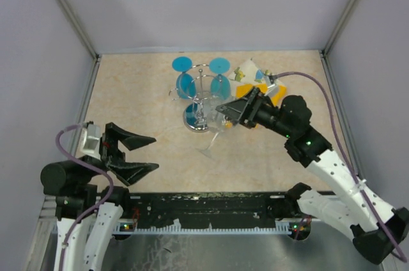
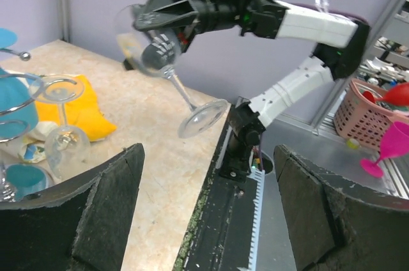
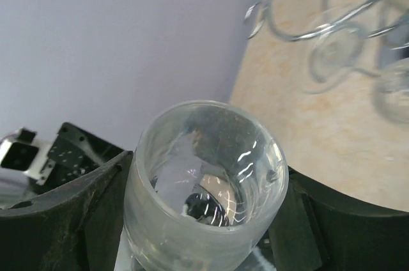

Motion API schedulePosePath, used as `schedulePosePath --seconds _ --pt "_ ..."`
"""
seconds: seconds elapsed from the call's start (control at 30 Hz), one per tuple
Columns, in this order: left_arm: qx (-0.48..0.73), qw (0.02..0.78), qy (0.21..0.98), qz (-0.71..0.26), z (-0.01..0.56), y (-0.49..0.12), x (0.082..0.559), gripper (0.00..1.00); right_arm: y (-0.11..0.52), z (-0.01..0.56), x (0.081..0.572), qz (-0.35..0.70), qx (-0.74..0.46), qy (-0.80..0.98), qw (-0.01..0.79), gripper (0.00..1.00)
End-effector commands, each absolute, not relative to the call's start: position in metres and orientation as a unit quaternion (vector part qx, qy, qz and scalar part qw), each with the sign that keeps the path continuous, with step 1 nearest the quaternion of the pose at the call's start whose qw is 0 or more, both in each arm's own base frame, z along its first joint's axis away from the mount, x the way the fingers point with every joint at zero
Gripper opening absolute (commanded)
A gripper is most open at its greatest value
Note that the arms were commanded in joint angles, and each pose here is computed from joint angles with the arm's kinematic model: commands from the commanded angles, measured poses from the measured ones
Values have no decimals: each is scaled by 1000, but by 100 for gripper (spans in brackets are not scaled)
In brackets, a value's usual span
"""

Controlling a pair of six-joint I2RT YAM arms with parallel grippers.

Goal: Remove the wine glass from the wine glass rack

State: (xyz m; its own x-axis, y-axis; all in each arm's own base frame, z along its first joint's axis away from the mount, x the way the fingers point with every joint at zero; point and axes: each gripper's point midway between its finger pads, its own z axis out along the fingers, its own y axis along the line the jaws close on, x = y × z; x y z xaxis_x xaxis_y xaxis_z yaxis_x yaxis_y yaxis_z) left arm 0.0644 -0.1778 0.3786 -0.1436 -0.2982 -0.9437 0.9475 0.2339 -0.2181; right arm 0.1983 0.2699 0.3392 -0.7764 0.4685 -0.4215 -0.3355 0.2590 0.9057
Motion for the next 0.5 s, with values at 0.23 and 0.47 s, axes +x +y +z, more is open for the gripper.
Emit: schedulePosePath --seconds 0.23,0.47 --pt "257 574 590 -507 363 -175 111 83 119 321 248 275 104 788 542 60" --pt "247 579 603 -489 358 -171 116 82 27 304 264 36 193 772 605 64"
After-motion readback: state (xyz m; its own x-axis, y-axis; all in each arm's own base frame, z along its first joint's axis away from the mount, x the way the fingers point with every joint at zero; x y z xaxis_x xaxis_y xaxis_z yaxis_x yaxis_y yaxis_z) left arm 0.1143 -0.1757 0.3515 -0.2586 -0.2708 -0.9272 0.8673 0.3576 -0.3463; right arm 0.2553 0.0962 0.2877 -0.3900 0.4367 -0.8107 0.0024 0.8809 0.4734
